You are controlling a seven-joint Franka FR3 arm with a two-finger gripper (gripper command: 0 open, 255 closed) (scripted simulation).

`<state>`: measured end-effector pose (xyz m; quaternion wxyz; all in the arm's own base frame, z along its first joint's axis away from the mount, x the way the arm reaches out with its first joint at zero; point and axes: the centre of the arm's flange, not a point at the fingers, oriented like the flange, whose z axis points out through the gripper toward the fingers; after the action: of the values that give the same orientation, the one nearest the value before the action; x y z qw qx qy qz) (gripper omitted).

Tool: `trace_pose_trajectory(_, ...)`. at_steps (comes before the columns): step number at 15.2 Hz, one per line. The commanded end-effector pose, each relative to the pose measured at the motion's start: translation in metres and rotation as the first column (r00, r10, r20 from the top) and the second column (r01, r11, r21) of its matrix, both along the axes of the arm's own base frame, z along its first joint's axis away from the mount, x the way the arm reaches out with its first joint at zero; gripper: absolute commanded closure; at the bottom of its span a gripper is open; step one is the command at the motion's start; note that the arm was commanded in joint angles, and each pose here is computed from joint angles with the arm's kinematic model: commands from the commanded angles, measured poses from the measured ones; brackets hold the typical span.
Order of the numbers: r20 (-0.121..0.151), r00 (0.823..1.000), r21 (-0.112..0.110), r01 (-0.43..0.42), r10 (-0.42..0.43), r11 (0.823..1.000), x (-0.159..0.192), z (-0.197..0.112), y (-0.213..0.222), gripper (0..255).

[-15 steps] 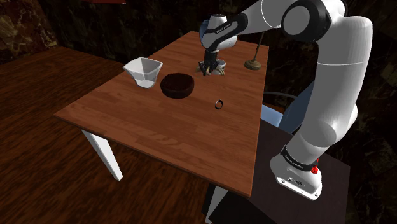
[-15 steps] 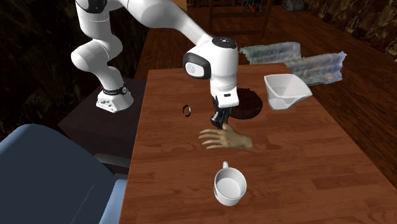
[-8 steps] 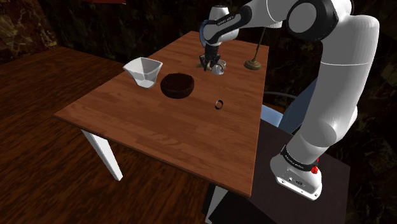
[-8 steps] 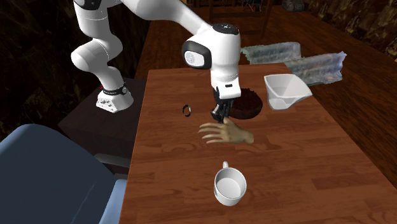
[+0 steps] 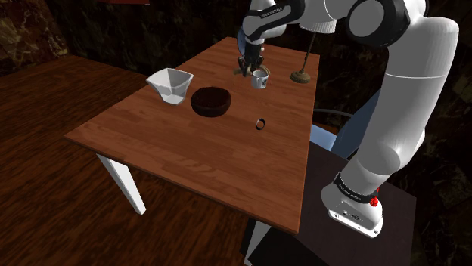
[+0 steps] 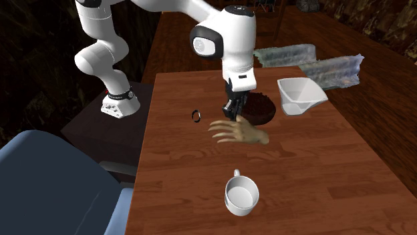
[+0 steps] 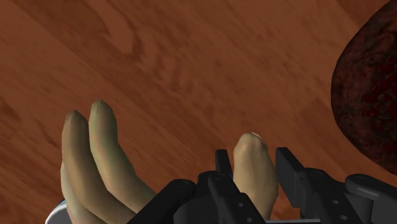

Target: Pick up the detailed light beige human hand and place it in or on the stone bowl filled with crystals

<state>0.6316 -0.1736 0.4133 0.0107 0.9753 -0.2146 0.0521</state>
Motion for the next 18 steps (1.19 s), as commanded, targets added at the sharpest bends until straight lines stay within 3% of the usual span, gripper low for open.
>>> trace_pose_trajectory(1, 0.0, 1.0, 0.0, 0.0, 0.0, 1.0, 0.0, 0.01, 0.0, 255)
trace_pose_trajectory(3, 0.0, 1.0, 0.0, 0.0, 0.0, 1.0, 0.0, 0.019, 0.0, 255)
trace_pose_trajectory(18, 0.0, 1.0, 0.0, 0.0, 0.0, 1.0, 0.042, 0.025, 0.193, 255)
